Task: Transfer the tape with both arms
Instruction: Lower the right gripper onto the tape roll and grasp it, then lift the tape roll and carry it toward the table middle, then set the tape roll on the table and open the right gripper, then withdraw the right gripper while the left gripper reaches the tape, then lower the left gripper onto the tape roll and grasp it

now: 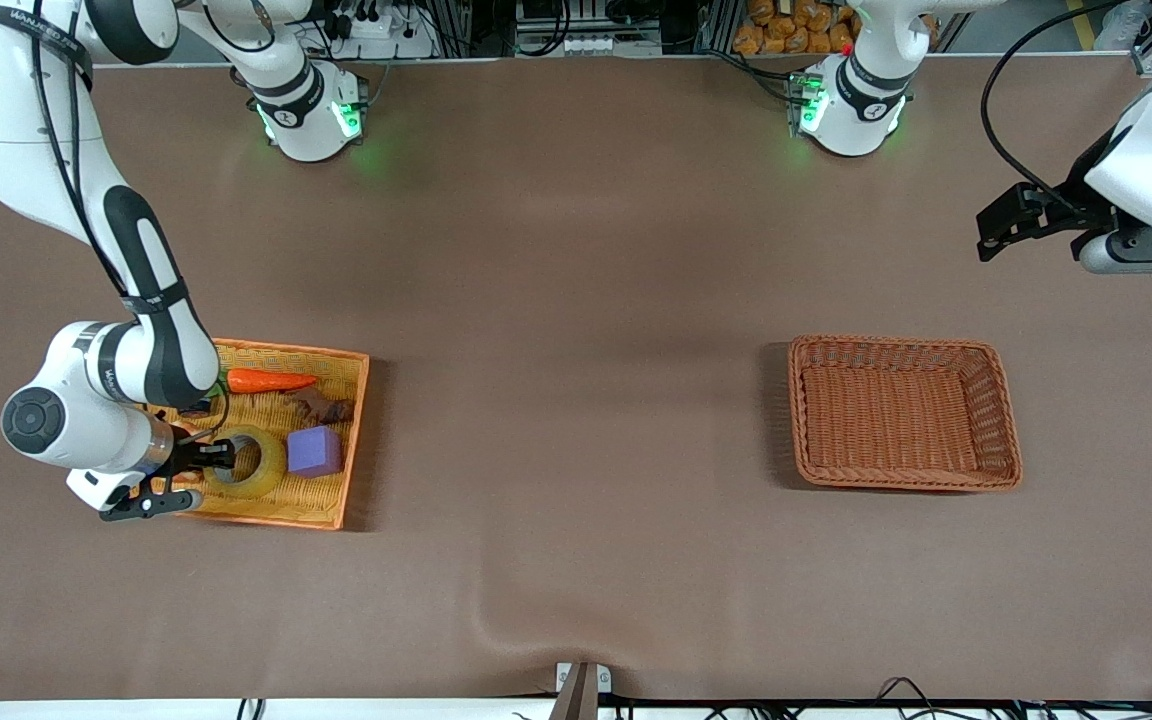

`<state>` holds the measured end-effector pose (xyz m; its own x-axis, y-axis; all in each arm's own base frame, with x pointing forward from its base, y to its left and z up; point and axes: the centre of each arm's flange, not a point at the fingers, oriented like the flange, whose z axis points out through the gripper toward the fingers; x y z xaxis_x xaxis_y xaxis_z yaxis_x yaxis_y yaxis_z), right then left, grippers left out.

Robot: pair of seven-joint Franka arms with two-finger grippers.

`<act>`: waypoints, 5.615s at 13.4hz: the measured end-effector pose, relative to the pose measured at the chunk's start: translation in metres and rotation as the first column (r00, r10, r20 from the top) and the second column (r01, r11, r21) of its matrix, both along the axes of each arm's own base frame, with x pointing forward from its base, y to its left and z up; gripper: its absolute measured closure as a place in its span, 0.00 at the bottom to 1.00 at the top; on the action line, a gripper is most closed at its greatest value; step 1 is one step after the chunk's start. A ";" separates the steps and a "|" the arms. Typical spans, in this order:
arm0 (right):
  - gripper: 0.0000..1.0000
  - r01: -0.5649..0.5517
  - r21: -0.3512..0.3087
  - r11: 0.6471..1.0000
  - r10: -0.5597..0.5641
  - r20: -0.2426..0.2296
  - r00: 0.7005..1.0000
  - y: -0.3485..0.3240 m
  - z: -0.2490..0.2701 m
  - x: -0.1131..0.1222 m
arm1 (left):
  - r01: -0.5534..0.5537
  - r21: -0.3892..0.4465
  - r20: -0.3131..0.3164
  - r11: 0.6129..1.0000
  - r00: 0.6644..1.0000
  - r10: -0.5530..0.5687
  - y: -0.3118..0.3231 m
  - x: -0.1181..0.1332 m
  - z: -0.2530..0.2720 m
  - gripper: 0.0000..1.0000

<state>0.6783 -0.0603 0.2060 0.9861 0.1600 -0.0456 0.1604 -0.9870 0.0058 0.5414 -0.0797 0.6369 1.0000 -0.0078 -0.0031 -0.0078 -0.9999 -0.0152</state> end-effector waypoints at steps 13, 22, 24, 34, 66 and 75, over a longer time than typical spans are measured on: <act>0.78 -0.249 0.009 0.969 0.248 0.031 0.968 0.012 0.129 0.025 | 0.001 0.000 -0.001 1.000 1.000 -0.001 -0.001 0.000 0.000 0.00; 0.78 -0.426 0.119 0.897 0.428 0.009 0.904 0.276 0.137 0.000 | -0.002 0.001 -0.004 1.000 1.000 0.002 -0.007 -0.001 -0.001 0.00; 0.78 -0.361 0.122 0.925 0.361 0.024 0.932 0.331 0.111 -0.017 | -0.002 0.001 -0.004 1.000 1.000 0.002 -0.007 -0.001 -0.001 0.00; 0.49 0.006 0.154 0.988 -0.016 0.061 0.998 0.493 0.035 -0.100 | -0.012 0.001 -0.005 1.000 1.000 0.012 -0.003 0.000 -0.001 0.00; 0.00 0.024 0.066 0.998 -0.025 0.020 0.999 0.077 0.296 -0.111 | -0.151 -0.112 -0.017 0.982 0.989 0.150 -0.378 0.001 -0.342 0.00; 0.00 0.015 0.006 1.000 -0.014 -0.043 0.999 0.061 0.379 -0.124 | -0.076 -0.133 0.037 0.988 0.996 0.082 -0.421 -0.009 -0.413 0.04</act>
